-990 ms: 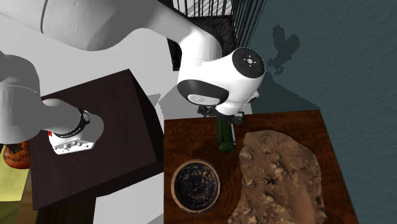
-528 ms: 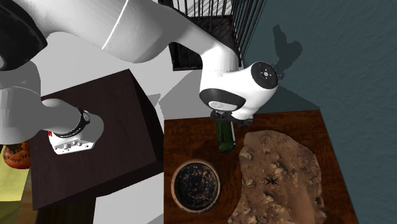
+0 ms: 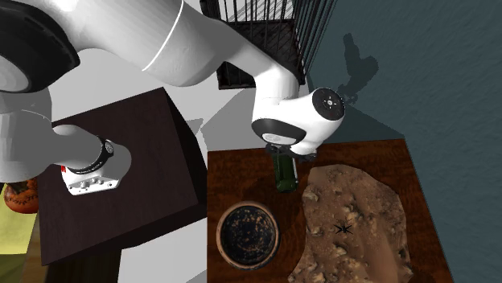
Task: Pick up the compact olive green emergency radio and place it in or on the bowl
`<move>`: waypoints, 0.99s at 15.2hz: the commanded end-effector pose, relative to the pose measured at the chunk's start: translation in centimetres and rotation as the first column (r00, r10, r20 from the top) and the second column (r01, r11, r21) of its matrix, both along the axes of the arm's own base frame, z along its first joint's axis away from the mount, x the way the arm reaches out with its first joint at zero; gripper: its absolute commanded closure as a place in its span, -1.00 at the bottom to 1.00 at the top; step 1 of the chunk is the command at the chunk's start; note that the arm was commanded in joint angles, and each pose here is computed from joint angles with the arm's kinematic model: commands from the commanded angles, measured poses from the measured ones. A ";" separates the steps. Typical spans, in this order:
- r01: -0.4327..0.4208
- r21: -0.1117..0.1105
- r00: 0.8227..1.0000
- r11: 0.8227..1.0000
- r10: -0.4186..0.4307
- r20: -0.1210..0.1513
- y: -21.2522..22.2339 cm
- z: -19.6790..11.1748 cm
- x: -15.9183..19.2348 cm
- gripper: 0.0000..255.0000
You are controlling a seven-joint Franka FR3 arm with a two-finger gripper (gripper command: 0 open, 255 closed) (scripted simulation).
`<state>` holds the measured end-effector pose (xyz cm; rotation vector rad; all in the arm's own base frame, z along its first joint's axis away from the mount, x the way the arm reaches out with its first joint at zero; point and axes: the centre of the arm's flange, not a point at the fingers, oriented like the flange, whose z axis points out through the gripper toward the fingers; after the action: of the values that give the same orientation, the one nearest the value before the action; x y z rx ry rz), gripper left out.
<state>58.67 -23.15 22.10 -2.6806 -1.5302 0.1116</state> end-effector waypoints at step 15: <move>0.000 0.000 1.000 1.000 0.000 0.000 0.0 0.0 0.0 1.00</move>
<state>58.76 -23.10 22.16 -2.6807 -1.5331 0.1086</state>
